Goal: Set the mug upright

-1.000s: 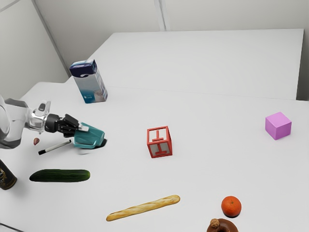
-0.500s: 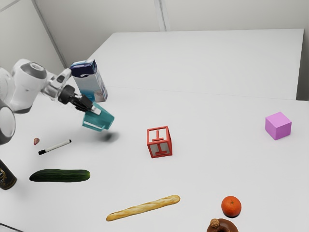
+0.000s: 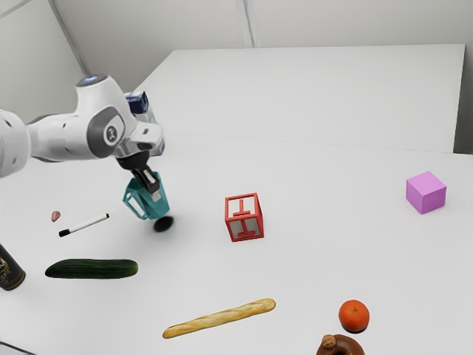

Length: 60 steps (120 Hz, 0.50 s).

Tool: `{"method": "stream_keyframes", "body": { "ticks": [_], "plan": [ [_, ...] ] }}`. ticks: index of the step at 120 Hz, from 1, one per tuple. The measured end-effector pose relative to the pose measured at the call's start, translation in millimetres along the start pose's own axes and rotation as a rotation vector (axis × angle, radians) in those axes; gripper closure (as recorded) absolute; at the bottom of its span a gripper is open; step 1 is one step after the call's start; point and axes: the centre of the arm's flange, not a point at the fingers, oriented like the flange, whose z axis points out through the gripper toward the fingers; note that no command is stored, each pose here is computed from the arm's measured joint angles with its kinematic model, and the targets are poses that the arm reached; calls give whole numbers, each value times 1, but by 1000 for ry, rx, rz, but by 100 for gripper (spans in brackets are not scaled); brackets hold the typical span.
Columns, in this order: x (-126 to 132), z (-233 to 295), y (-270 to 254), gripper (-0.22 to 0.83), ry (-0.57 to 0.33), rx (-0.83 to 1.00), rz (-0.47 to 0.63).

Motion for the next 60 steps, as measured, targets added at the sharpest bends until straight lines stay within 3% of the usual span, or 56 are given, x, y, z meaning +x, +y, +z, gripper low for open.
{"method": "stream_keyframes", "body": {
  "ticks": [36,60],
  "plan": [
    [-1,29,20,78,18,40,-154],
    [-5,35,16,36,32,40,-255]
  ]
}}
